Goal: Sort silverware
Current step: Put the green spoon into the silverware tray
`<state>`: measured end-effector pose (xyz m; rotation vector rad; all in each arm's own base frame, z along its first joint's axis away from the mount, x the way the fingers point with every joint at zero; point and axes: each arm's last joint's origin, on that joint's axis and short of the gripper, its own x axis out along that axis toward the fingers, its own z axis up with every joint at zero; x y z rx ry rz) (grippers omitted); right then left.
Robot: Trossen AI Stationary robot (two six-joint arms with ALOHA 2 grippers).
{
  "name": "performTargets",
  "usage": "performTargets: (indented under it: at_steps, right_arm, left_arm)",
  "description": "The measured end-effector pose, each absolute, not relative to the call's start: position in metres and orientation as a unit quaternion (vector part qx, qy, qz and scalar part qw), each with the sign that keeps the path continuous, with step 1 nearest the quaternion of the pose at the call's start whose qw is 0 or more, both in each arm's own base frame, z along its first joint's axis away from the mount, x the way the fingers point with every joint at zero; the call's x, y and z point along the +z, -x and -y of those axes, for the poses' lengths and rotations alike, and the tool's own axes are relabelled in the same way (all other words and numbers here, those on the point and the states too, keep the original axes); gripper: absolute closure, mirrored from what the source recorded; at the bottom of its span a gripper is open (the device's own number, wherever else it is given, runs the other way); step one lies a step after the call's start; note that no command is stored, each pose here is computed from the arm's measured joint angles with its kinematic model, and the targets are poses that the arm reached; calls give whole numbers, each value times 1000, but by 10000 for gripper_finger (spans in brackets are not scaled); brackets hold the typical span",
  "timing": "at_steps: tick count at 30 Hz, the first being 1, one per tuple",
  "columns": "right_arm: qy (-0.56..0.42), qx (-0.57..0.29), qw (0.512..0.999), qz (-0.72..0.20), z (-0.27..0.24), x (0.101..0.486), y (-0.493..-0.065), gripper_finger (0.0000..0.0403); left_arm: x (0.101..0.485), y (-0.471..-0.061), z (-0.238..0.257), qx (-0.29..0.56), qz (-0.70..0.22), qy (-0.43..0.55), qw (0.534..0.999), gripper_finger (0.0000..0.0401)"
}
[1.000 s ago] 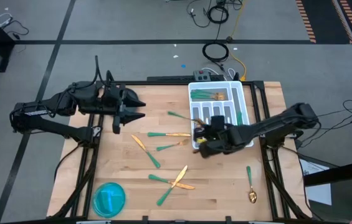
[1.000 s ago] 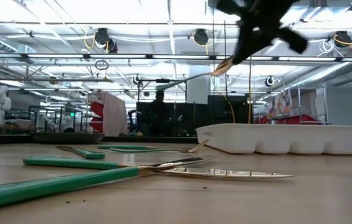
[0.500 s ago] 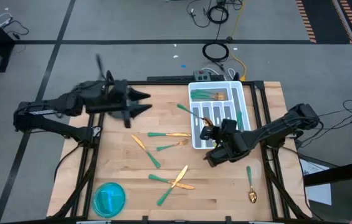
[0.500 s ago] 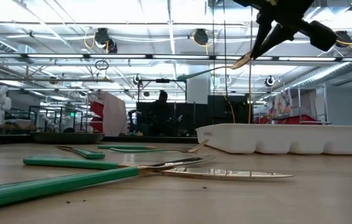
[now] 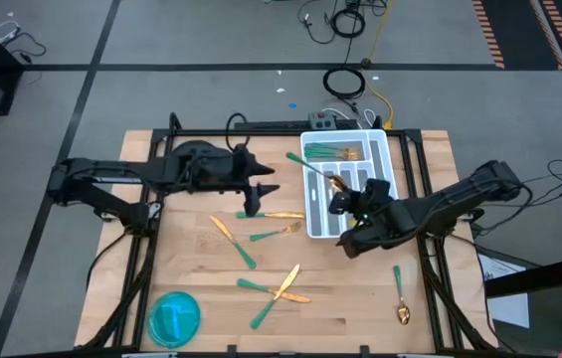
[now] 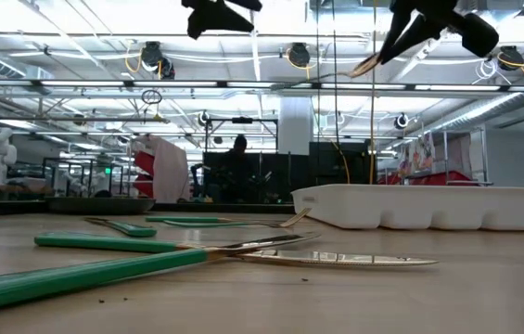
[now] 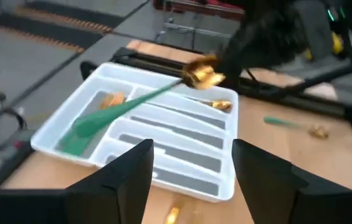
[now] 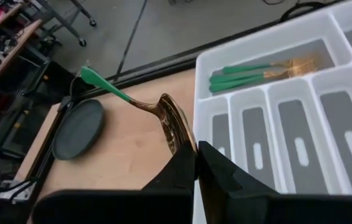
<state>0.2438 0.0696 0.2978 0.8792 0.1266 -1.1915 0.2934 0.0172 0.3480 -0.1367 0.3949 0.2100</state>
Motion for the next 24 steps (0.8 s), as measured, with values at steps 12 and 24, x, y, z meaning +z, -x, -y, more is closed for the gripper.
performTargets:
  at_steps: [12,24]
  right_arm:
    - [-364,-526,767,-48,-65,313,-235,403]
    - [-356,-487,793,-86,-70,315,-245,403]
  left_arm:
    - [356,-296,-17,73,-169,-35,982,176]
    - [346,-324,-32,-4,-225,-241,944,176]
